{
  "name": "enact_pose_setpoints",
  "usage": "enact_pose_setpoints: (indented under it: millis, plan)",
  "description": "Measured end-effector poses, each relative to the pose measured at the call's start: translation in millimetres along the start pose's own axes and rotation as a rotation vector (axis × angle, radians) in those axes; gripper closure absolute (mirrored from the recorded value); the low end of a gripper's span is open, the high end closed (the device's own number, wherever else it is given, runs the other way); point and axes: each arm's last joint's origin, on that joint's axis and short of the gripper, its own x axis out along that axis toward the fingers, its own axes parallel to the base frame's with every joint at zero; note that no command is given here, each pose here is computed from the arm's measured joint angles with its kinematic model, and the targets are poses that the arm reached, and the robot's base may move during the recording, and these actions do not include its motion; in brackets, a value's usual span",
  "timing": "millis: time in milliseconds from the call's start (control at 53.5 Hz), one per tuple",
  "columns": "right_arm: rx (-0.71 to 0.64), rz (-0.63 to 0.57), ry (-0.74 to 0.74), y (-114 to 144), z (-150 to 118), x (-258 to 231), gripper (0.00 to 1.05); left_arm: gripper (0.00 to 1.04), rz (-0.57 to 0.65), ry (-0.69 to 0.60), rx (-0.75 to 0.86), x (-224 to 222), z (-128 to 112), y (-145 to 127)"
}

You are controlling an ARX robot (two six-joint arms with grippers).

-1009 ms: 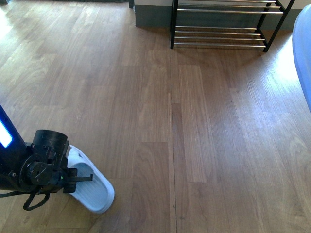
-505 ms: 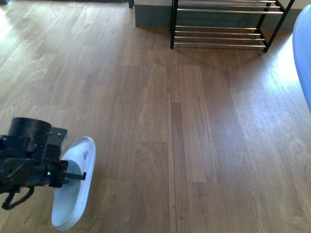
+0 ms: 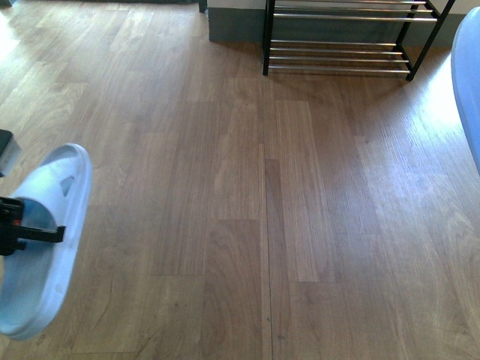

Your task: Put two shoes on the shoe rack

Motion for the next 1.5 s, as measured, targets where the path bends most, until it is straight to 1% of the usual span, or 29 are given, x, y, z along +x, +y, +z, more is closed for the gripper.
enact_pose_setpoints:
  millis: [131, 150, 187, 206, 262, 318, 374, 430, 467, 579, 673, 748, 804, 860, 1495]
  plan:
    - [0.000, 0.000, 0.000, 0, 0, 0, 1.03, 1.03, 0.024, -0.048, -0.009, -33, 5, 8]
    - [0.000, 0.000, 0.000, 0, 0, 0, 1.03, 1.03, 0.022, -0.051, -0.013, -44, 4, 11]
    - [0.000, 0.000, 0.000, 0, 0, 0, 1.03, 1.03, 0.010, -0.045, -0.016, -56, 0, 14]
    - [0.000, 0.000, 0.000, 0, 0, 0, 1.03, 1.03, 0.004, -0.038, -0.021, -70, -4, 17]
    - [0.000, 0.000, 0.000, 0, 0, 0, 1.03, 1.03, 0.013, -0.026, -0.026, -91, -11, 21]
    - [0.000, -0.001, 0.000, 0, 0, 0, 1.03, 1.03, 0.052, -0.015, -0.041, -128, -28, 25]
    - [0.000, -0.001, 0.000, 0, 0, 0, 1.03, 1.03, 0.080, -0.038, -0.057, -147, -29, 27]
    - [0.000, 0.000, 0.000, 0, 0, 0, 1.03, 1.03, 0.095, -0.087, -0.070, -166, -25, 28]
    - [0.000, 0.002, 0.000, 0, 0, 0, 1.03, 1.03, 0.115, -0.150, -0.090, -186, -20, 29]
    - [0.000, 0.003, 0.000, 0, 0, 0, 1.03, 1.03, 0.151, -0.281, -0.123, -227, -12, 30]
    - [0.000, 0.000, 0.000, 0, 0, 0, 1.03, 1.03, 0.182, -0.362, -0.157, -253, -11, 29]
    - [0.000, 0.001, 0.000, 0, 0, 0, 1.03, 1.03, 0.226, -0.459, -0.201, -277, -5, 27]
    - [0.000, 0.001, 0.000, 0, 0, 0, 1.03, 1.03, 0.245, -0.490, -0.230, -282, -2, 24]
    - [0.000, 0.001, 0.000, 0, 0, 0, 1.03, 1.03, 0.226, -0.501, -0.236, -283, -1, 21]
    - [0.000, 0.001, 0.002, 0, -1, 0, 1.03, 1.03, 0.220, -0.505, -0.261, -283, -1, 20]
